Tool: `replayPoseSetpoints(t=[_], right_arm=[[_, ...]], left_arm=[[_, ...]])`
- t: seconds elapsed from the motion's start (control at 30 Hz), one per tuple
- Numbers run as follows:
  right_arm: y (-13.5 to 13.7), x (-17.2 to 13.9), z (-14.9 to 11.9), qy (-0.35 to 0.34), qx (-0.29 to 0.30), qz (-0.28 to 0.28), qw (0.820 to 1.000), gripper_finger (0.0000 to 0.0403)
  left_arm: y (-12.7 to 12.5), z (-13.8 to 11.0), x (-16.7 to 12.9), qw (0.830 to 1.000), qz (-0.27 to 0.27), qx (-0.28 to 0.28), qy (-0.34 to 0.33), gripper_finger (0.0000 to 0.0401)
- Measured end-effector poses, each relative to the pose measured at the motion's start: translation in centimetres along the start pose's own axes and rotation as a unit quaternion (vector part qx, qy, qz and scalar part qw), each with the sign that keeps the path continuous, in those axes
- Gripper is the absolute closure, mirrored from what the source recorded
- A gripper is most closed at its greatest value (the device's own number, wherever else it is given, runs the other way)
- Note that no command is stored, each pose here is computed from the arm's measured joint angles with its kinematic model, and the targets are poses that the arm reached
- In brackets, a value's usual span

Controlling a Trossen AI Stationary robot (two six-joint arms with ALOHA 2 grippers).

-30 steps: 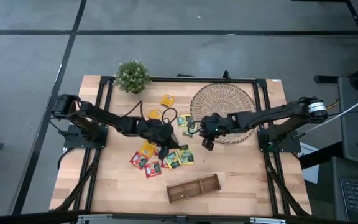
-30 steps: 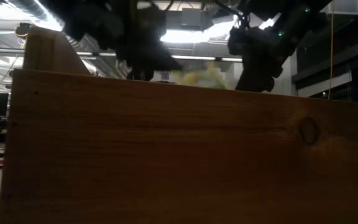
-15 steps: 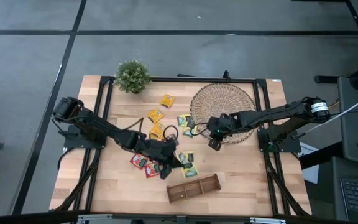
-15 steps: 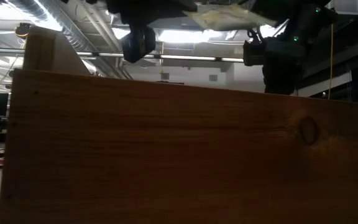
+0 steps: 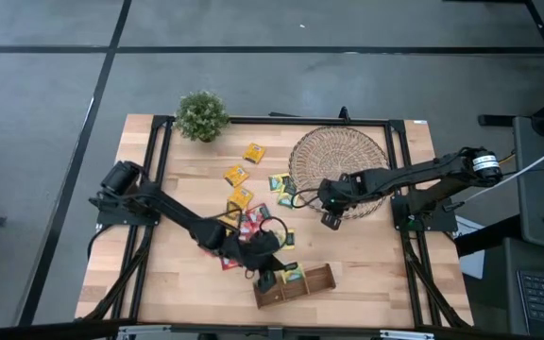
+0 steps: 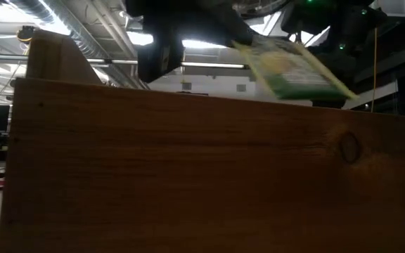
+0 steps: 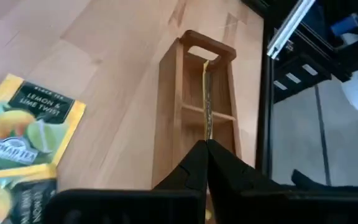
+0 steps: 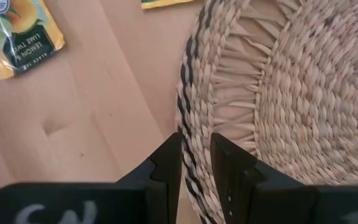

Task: Pick & Place Tea
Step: Put the yellow tea bag into the middle slot of the wooden organizer

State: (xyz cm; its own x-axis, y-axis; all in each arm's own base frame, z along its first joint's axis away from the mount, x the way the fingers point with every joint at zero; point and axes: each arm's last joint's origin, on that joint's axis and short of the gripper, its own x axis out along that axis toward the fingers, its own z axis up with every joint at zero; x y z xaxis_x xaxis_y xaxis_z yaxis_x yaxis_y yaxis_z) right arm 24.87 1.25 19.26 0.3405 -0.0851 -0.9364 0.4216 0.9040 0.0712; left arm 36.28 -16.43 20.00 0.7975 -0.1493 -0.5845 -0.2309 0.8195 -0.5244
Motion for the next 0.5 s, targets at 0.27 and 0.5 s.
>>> replayPoseSetpoints(t=[0.27, 0.5], right_arm=[[0.4, 0.0, -0.2, 0.002, -0.008, 0.003, 1.0, 0.0316], [0.4, -0.1, -0.3, 0.002, -0.009, 0.004, 1.0, 0.0316]], left_arm=[[0.0, -0.8, 1.8, 0.998, 0.052, 0.005, 0.032, 0.0399], [-0.6, -0.1, 1.4, 0.996, 0.073, 0.029, 0.049, 0.0399]])
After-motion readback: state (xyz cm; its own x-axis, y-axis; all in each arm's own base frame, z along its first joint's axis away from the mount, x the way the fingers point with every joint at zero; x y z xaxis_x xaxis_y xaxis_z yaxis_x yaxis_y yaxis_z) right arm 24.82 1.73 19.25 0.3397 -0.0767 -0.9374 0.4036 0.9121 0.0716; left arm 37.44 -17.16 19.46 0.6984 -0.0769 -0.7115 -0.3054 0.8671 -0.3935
